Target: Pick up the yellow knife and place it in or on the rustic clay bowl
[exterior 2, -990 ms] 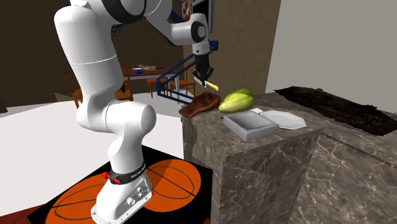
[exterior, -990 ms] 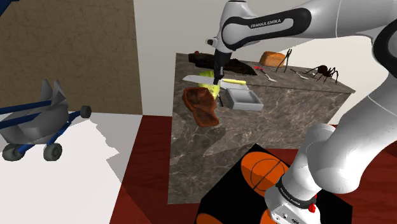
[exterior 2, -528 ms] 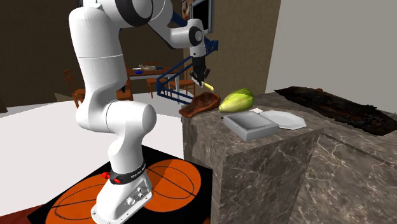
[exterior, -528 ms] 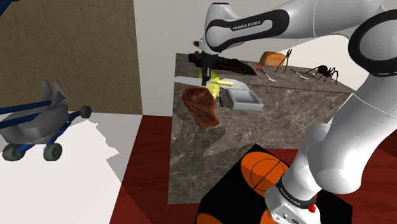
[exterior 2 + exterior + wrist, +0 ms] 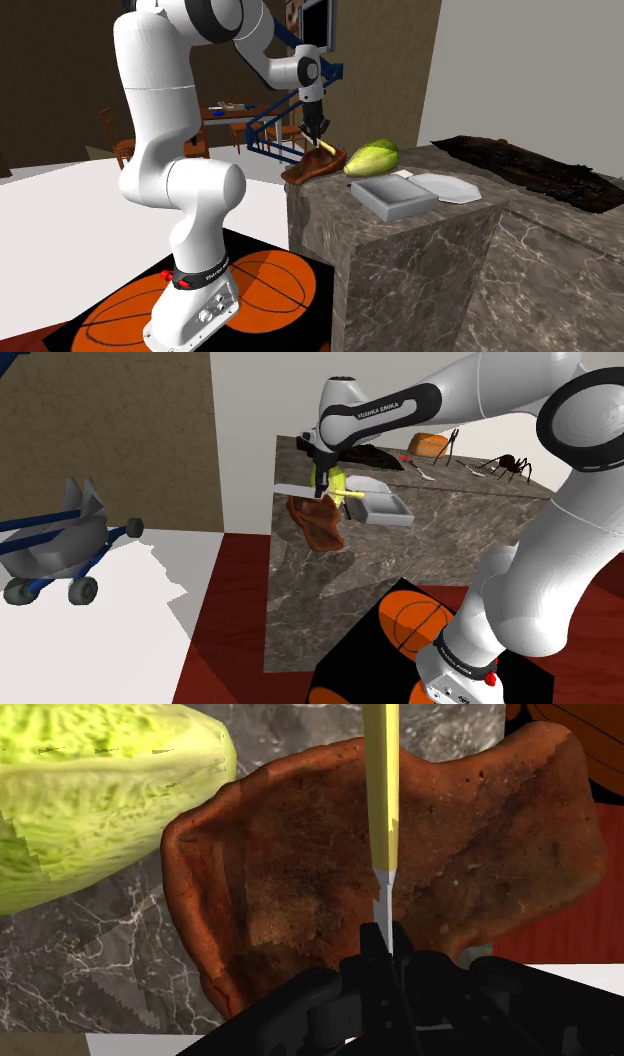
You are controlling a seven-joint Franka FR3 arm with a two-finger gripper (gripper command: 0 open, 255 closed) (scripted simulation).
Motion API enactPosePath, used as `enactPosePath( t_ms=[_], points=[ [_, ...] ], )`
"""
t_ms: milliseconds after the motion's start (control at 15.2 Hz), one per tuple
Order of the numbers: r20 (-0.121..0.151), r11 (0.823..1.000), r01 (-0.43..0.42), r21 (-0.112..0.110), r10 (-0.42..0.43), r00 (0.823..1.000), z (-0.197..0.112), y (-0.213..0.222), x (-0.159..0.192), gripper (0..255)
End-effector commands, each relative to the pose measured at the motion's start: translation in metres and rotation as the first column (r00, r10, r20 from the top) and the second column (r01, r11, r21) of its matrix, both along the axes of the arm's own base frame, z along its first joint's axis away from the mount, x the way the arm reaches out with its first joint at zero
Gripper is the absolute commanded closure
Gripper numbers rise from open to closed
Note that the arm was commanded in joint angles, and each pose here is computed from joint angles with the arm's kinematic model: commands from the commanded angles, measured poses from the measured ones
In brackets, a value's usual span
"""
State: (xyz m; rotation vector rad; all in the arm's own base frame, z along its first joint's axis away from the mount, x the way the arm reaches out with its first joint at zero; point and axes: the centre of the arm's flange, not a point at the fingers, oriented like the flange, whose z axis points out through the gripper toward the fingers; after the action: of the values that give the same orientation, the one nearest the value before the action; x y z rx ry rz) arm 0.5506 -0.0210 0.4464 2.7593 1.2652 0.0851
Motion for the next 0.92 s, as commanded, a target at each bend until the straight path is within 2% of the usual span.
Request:
enactPosePath(
  t_ms=[0,594,660,858],
  points=[
    [0.001,1.000,0.000,0.000,0.000,1.000,-0.0097,0.0003,0.0002,255],
    [0.001,1.000,0.000,0.000,0.000,1.000,-0.0158,0.0003,0.0002,255],
    [0.001,1.000,0.000,0.000,0.000,1.000,-0.0158,0.0003,0.0002,0],
    [0.001,1.000,0.000,0.000,0.000,1.000,-0.0158,0.0003,0.0002,0]
  ],
)
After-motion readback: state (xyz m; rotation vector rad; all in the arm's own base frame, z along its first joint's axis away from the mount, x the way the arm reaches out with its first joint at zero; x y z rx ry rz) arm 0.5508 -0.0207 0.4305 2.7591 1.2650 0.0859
